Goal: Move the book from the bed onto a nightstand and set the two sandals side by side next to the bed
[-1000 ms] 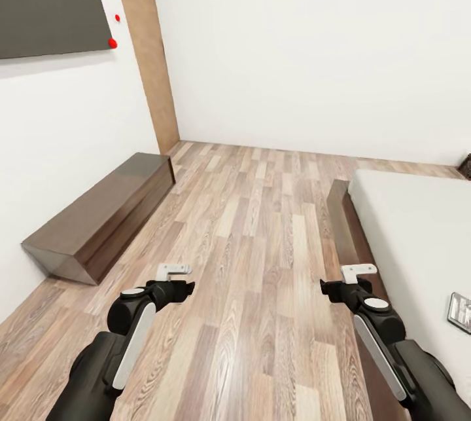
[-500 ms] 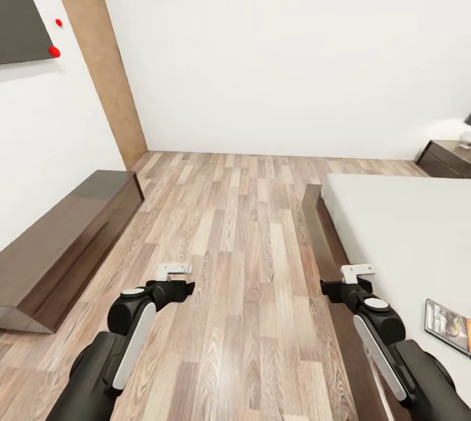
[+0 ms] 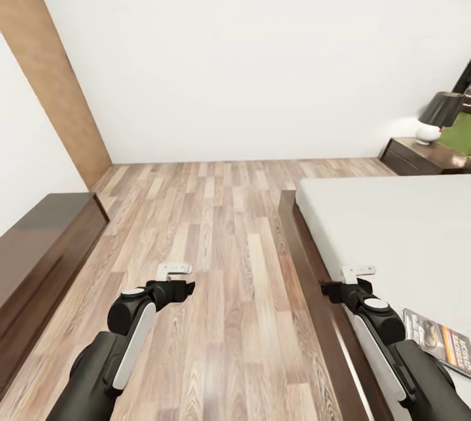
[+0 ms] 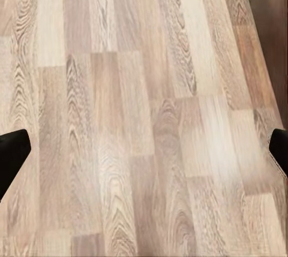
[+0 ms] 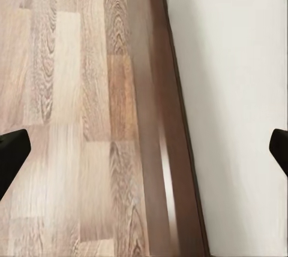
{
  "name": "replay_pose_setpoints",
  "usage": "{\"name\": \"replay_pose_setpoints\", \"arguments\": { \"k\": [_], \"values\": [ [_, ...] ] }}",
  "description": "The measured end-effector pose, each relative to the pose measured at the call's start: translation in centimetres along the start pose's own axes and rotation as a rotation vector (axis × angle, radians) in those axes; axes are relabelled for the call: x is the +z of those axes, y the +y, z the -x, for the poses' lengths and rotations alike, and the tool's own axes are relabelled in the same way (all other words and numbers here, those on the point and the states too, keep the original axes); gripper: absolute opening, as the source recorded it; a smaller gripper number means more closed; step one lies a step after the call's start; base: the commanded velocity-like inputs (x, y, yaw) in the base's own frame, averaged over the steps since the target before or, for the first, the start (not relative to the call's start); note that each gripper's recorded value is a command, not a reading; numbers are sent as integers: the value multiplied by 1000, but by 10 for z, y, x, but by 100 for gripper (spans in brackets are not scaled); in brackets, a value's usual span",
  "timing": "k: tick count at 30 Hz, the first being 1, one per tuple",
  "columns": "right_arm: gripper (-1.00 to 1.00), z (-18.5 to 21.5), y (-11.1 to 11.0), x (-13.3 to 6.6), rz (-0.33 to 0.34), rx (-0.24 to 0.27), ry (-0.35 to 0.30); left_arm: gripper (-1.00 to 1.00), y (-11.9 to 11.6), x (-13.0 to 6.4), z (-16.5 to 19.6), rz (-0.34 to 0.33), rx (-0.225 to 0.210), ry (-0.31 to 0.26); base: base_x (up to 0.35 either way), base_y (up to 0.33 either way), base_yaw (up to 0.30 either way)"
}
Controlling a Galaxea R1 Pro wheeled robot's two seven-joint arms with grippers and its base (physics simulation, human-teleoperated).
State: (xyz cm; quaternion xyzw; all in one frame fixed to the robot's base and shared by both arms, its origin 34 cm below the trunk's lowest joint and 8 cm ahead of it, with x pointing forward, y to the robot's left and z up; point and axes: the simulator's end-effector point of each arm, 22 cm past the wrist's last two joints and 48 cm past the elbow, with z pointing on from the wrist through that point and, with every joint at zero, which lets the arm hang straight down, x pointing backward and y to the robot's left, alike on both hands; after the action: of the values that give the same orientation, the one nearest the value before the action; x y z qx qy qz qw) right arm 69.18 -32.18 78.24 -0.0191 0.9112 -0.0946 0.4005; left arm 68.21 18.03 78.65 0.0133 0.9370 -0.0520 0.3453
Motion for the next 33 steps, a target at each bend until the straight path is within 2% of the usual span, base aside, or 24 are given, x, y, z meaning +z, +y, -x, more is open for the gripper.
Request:
{"name": "replay_pose_setpoints", "arguments": {
  "k": [9,15,18,21,27,33],
  "values": [
    [100,11,-3,-10,0,0,-2,100,-1,-12,11,1,1,-5,331,0,-263],
    [100,12,-3,-11,0,1,-4,100,0,-13,12,2,0,-8,329,50,-262],
    [100,12,-3,-11,0,0,-5,100,9,-13,13,15,-21,-10,293,189,-262],
    [100,12,-3,-11,0,0,-5,100,16,-13,14,22,-42,-12,98,294,-262],
    [100,14,-3,-12,0,0,-8,100,15,-15,16,17,-40,-15,26,289,-262],
    [100,16,-4,-14,-1,0,-11,100,9,-17,18,9,-33,-19,3,70,-261]
  ]
}}
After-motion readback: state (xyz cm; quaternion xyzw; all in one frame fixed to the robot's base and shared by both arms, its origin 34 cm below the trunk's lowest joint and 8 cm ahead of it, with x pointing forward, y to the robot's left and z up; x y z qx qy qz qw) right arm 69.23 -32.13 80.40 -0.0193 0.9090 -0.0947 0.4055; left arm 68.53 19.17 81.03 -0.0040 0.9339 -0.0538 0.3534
